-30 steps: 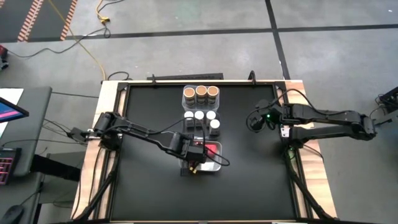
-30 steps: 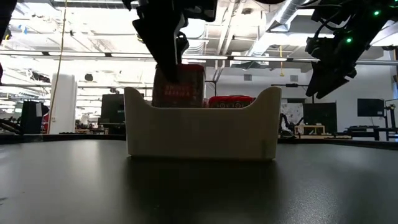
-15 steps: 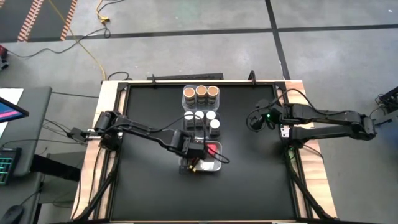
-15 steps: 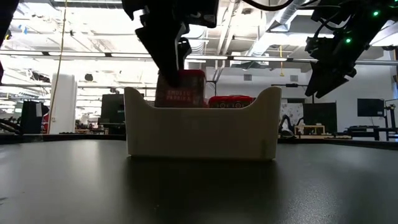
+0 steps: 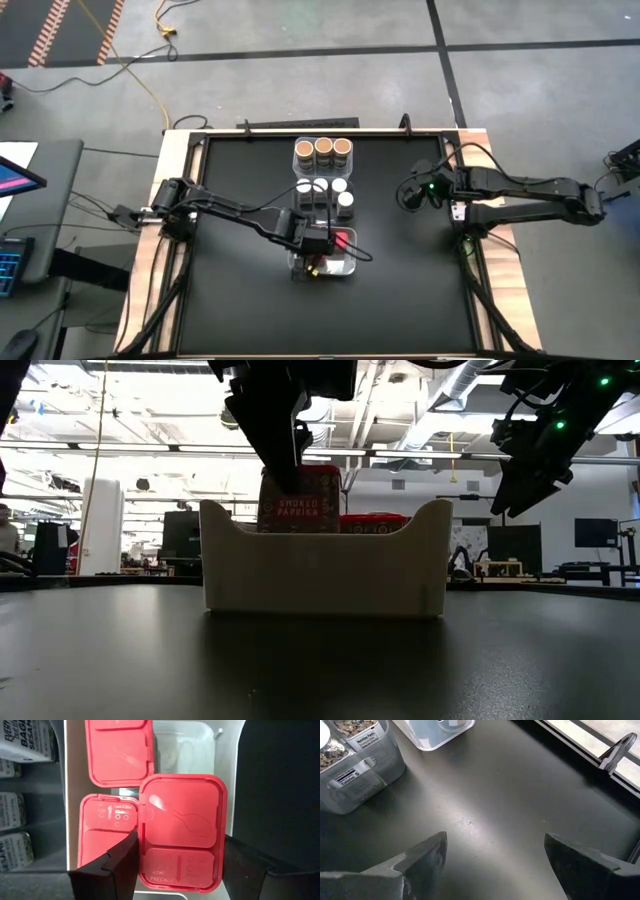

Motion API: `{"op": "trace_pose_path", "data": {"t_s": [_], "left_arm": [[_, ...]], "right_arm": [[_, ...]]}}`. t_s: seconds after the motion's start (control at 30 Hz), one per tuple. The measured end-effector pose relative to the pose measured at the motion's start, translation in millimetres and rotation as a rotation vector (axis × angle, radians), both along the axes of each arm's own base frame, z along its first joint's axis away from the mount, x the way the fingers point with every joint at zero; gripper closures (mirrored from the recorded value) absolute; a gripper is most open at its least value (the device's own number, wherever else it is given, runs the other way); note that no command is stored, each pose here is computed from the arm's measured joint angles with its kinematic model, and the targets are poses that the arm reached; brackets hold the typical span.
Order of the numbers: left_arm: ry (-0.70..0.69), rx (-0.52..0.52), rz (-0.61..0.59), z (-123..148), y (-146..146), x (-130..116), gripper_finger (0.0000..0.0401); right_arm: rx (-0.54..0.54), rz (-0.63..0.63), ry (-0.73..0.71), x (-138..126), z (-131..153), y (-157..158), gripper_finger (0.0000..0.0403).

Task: Sort spices by type
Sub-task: Put the red seasoning can into the white bin in front of the other red seasoning can

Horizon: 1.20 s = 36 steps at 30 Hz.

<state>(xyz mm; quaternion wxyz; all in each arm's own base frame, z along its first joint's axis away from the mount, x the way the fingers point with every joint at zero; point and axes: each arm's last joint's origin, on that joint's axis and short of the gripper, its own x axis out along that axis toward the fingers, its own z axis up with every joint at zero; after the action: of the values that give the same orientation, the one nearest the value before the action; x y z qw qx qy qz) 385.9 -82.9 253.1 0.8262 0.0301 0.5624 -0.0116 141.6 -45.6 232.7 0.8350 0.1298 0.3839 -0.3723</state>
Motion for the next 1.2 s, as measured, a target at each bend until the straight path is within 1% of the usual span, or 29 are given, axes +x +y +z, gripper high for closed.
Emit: {"op": "trace_pose_path", "data": {"t_s": [0.17, 0.7, 0.87, 1.0, 1.1, 1.2], "left_arm": [[-0.002, -0.015, 0.036, 0.1, 0.0, 0.2, 0.0177], [0.001, -0.011, 0.029, 0.1, 0.2, 0.0, 0.0176], [0.084, 0.015, 0.051, -2.3, 2.3, -8.0, 0.0176], [0.08, 0.049, 0.065, -4.0, 1.1, -8.8, 0.0176], [0.064, 0.039, 0.056, -8.7, 0.5, -7.4, 0.0176], [0.053, -0.001, 0.029, -13.4, -1.2, -6.7, 0.0176]], "right_arm": [[0.0, 0.0, 0.0, 0.0, 0.0, 0.0, 0.0039], [0.0, 0.0, 0.0, 0.0, 0.0, 0.0, 0.0039], [0.0, 0.0, 0.0, 0.0, 0.0, 0.0, 0.0039], [0.0, 0.0, 0.0, 0.0, 0.0, 0.0, 0.0039], [0.0, 0.0, 0.0, 0.0, 0.0, 0.0, 0.0039], [0.0, 0.0, 0.0, 0.0, 0.0, 0.0, 0.0039]]}}
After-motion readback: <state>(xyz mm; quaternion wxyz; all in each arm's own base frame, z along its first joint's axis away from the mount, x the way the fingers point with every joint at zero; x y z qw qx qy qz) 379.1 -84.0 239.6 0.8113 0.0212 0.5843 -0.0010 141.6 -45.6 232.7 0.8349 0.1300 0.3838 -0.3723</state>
